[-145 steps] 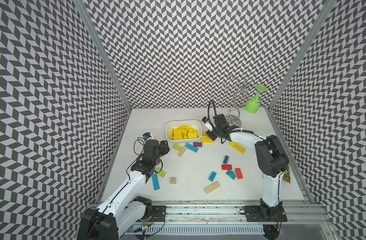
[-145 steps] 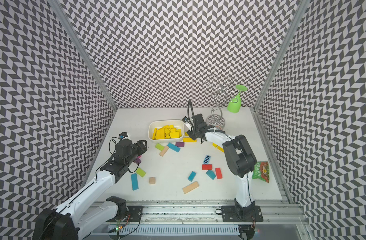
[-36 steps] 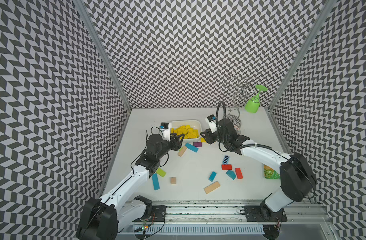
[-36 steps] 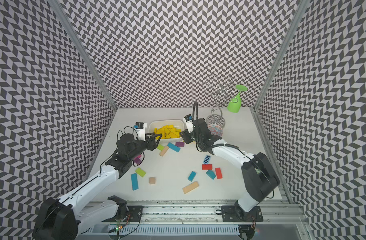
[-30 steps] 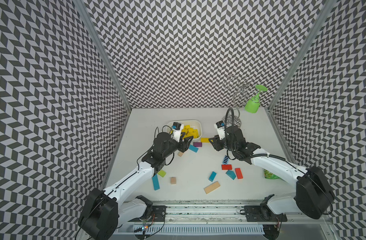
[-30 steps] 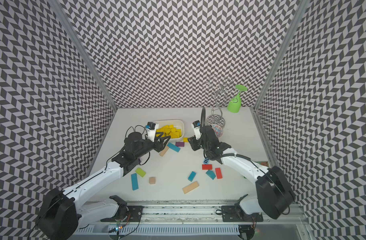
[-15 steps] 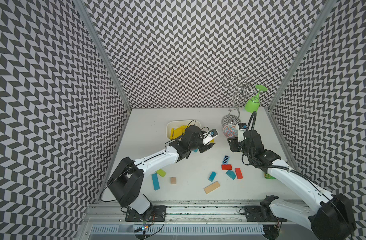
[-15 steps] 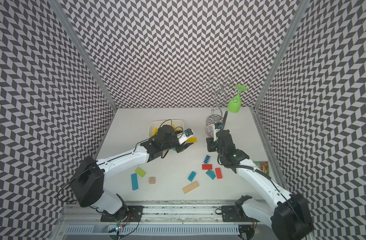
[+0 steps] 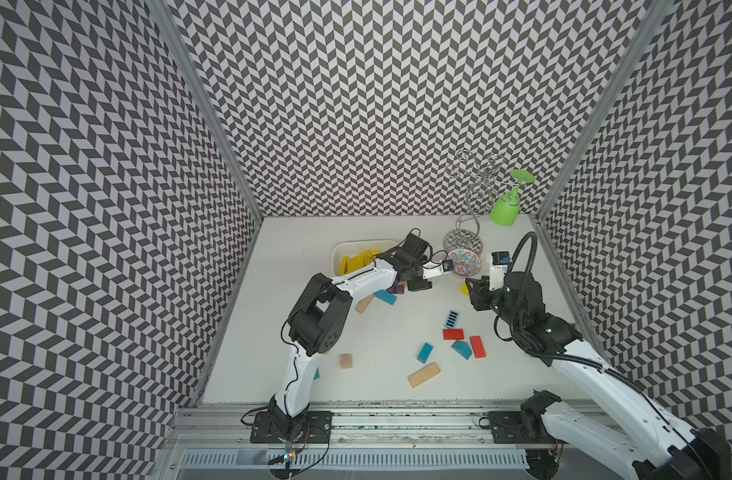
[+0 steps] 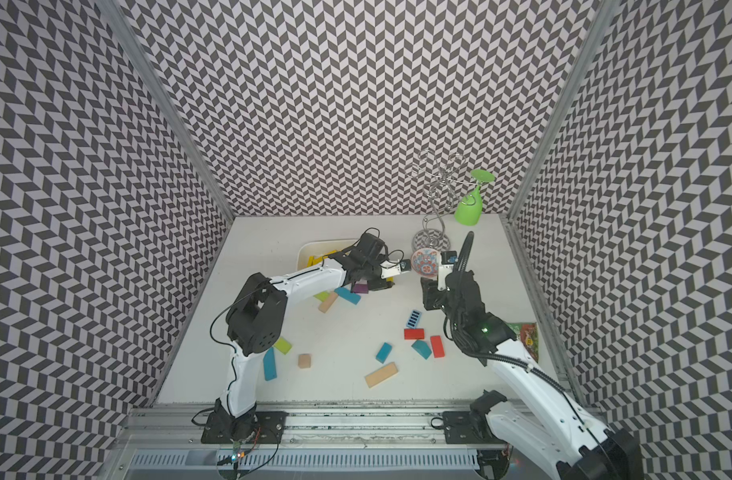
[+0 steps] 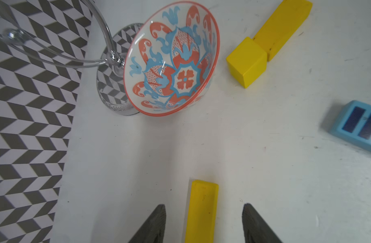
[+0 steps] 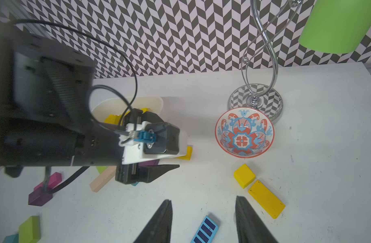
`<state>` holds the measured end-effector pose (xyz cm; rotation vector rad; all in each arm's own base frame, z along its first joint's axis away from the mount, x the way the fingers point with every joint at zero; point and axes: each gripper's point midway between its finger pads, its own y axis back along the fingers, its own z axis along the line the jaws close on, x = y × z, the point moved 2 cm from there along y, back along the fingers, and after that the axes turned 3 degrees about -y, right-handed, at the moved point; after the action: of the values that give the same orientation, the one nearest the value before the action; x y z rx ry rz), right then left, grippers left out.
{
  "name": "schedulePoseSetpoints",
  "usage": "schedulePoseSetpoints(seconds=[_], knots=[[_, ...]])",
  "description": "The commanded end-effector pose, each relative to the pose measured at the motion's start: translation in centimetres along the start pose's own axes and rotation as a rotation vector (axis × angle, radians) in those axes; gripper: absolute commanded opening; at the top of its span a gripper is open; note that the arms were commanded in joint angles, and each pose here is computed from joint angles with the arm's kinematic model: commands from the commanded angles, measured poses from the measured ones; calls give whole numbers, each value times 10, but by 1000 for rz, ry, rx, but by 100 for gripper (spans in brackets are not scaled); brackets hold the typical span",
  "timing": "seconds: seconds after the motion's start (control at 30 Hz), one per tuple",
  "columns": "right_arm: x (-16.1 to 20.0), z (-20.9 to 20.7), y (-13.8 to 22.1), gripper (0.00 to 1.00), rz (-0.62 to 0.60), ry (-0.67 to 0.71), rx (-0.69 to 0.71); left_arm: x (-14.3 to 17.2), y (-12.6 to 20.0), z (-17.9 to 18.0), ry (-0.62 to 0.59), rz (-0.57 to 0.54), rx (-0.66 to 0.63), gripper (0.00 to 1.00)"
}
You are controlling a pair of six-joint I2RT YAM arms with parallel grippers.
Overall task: Pick out the yellow building blocks
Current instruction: Pick up the building block from the center of the board.
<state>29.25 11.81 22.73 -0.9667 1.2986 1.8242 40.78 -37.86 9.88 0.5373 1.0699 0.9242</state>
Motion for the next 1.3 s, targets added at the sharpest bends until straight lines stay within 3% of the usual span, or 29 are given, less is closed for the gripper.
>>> schedulePoseSetpoints(seconds=[0.0,0.37,0.5,0.8,1.03,1.27], knots=[[-16,2,2,50,-41,25,3,18,-15,-13,2,65,108,61],[-17,5,-4,50,-28,54,-6,32,-44,2,53,117,100,57],[-17,4,-6,50,-27,68,1,26,-45,-8,88,96,170,49],[-18,2,-6,50,-36,73,15,43,-47,-34,162,145,283,48],[-17,-1,-3,50,-40,80,26,47,-51,-49,215,166,341,40],[-14,-3,-1,50,-41,69,27,48,-48,-48,222,206,309,49]])
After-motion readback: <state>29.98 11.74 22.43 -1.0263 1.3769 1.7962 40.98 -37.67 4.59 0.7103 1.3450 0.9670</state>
